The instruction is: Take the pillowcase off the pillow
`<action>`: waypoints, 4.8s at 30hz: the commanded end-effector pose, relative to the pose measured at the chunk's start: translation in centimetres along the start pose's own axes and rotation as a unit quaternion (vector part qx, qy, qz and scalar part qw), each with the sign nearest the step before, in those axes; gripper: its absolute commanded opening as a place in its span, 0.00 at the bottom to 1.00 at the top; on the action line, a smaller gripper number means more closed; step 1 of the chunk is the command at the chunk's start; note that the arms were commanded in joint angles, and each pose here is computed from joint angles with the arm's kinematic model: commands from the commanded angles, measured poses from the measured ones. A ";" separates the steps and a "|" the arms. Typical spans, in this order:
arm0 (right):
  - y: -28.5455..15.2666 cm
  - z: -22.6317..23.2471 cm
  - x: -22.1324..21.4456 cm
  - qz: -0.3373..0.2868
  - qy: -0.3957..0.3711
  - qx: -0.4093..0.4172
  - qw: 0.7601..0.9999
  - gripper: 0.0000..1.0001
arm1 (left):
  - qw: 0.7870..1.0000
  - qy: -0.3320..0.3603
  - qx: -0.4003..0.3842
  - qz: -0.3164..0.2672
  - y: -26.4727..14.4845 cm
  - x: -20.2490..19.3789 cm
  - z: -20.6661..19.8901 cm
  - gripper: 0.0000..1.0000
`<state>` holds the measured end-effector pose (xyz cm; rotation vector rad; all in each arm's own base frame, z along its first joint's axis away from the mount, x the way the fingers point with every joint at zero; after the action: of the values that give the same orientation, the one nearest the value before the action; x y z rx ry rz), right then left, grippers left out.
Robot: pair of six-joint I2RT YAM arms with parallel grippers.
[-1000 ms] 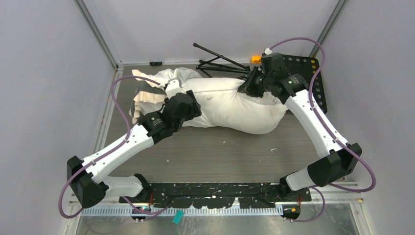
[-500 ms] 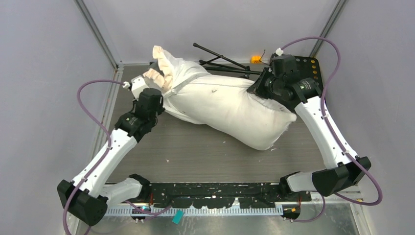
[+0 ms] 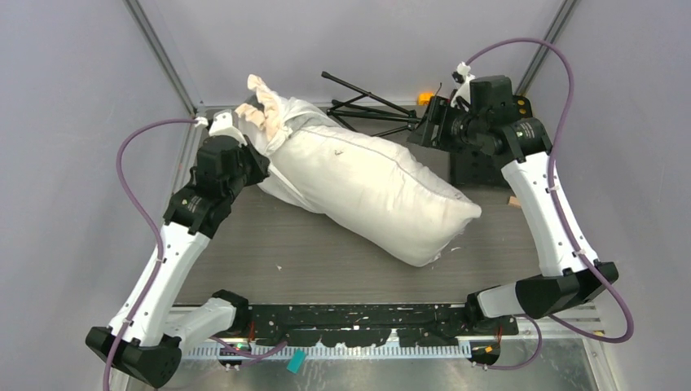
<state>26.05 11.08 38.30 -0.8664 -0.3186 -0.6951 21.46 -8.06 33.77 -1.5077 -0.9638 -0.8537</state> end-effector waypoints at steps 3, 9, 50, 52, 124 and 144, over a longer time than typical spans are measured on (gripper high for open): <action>-2.2 3.8 0.1 -0.002 -0.127 0.067 0.990 0.84 | 0.988 -0.014 -0.154 -0.027 -1.7 3.1 -2.5 0.00; 0.2 9.5 -2.7 0.020 -0.234 0.056 0.970 0.88 | 0.988 -0.019 -0.150 -0.028 -1.7 2.6 -2.3 0.00; 6.8 12.3 -10.8 0.041 -0.278 0.076 0.956 0.13 | 0.937 0.342 0.060 -0.040 -1.1 3.6 -4.3 0.89; 6.3 11.9 -11.0 0.041 -0.277 0.076 0.957 0.12 | 0.927 0.364 0.082 -0.031 -0.1 3.8 -4.5 0.87; 14.1 19.0 -16.4 0.021 -0.401 0.023 0.916 0.72 | 0.988 -0.063 -0.098 0.106 5.3 2.6 4.1 0.22; -0.2 9.9 -11.0 -0.003 -0.249 0.135 0.959 0.00 | 0.984 -0.076 0.005 0.159 9.5 0.6 7.1 0.25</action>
<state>19.30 27.79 34.31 -0.9110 -0.8745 -0.2920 28.21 -4.36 30.93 -1.8363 -0.7130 -0.6011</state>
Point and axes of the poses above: each gripper's point midway between its finger pads, its own y axis out along the fingers, its own z axis along the line the jaws close on, x = y × z, the point moved 10 cm from there along -y, back along the fingers, and after that the axes turned 13 degrees about y, right-handed, at the moved point
